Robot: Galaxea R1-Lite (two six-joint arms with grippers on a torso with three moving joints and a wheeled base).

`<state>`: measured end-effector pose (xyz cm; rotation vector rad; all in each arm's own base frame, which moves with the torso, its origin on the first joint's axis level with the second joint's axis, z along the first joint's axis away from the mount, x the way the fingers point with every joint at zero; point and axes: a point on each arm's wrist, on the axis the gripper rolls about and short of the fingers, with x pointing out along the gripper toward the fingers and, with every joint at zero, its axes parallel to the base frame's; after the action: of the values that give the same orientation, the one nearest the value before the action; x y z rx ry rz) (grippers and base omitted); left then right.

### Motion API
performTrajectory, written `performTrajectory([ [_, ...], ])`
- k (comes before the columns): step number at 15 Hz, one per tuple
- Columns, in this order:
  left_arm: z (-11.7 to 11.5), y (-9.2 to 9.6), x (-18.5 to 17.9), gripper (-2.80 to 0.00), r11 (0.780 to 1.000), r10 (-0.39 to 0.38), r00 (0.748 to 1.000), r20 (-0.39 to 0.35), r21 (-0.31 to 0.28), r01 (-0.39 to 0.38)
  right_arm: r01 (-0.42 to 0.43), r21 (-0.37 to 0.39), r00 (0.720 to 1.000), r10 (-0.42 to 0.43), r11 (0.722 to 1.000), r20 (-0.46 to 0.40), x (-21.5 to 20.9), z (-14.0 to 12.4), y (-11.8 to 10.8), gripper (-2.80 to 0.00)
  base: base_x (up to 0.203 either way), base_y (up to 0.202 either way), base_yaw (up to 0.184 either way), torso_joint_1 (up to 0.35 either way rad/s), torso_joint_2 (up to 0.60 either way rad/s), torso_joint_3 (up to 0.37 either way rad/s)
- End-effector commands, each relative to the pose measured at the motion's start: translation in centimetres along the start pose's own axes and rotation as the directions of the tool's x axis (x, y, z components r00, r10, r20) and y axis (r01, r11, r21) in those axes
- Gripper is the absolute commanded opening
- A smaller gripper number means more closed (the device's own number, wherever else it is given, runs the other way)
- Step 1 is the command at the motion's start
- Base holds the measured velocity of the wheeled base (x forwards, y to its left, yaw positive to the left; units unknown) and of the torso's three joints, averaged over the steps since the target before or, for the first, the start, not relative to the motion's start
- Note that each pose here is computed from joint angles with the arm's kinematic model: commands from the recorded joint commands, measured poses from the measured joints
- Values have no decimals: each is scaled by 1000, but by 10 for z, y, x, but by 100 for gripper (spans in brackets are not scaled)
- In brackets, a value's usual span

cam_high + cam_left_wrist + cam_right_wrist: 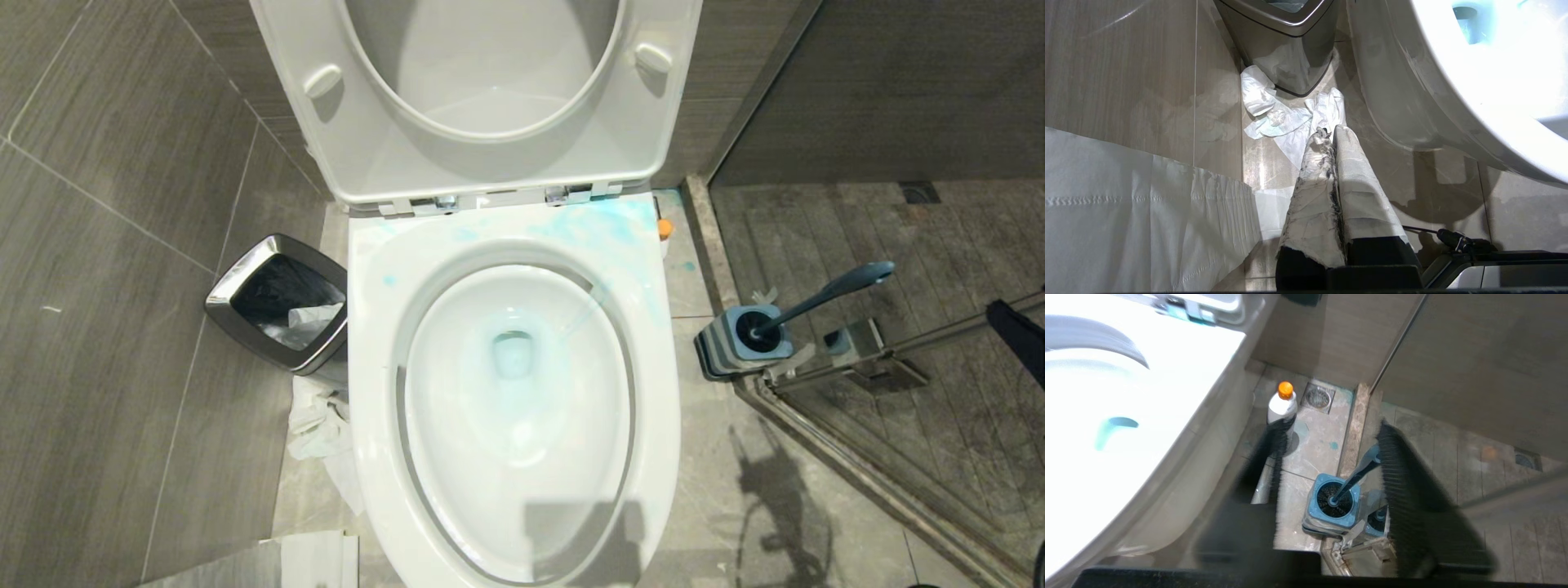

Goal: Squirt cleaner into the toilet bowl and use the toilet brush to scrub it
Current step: Flush the toilet

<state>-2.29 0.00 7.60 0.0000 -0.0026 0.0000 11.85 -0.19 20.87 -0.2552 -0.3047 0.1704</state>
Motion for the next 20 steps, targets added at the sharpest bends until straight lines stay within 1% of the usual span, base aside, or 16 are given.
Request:
performTrajectory([
  [1,0,0,0,-280,1000,1,1000,1,0,-1,15,-12,996,-14,1000,83,-36,7,9,-280,0,0,0,0,0,0],
  [3,0,0,0,-280,1000,1,1000,-1,0,-1,13,-8,996,-12,1000,92,-59,1,17,-280,0,0,0,0,0,0],
  [7,0,0,0,-280,1000,0,1000,1,0,0,-34,25,996,32,999,83,-95,-8,30,-280,0,0,0,0,0,0],
  [9,0,0,0,-280,1000,0,1000,1,0,0,-47,43,998,45,998,41,-113,-17,36,-280,0,0,0,0,0,0],
  [12,0,0,0,-280,1000,1,1000,-1,0,-1,-55,75,996,60,996,-66,-139,-39,47,-280,0,0,0,0,0,0],
  [14,0,0,0,-280,1000,1,1000,0,0,-1,-19,86,992,30,996,-122,-159,-54,53,-280,0,0,0,0,0,0],
  [15,0,0,0,-280,1000,-1,1000,0,0,1,15,97,987,1,995,-163,-166,-60,55,-280,0,0,0,0,0,0],
  [16,0,0,0,-280,1000,-1,1000,1,0,1,91,107,961,-59,990,-270,-170,-71,56,-280,0,0,0,0,0,0],
  [17,0,0,0,-280,1000,-1,1000,0,0,1,157,127,936,-107,979,-337,-171,-76,56,-280,0,0,0,0,0,0],
  [18,0,0,0,-280,1000,0,1000,-1,1,0,174,182,936,-106,968,-335,-170,-76,56,-280,0,0,0,0,0,0],
  [20,0,0,0,-280,1000,-1,1000,-1,0,1,192,215,935,-112,958,-336,-170,-76,56,-280,0,0,0,0,0,0],
])
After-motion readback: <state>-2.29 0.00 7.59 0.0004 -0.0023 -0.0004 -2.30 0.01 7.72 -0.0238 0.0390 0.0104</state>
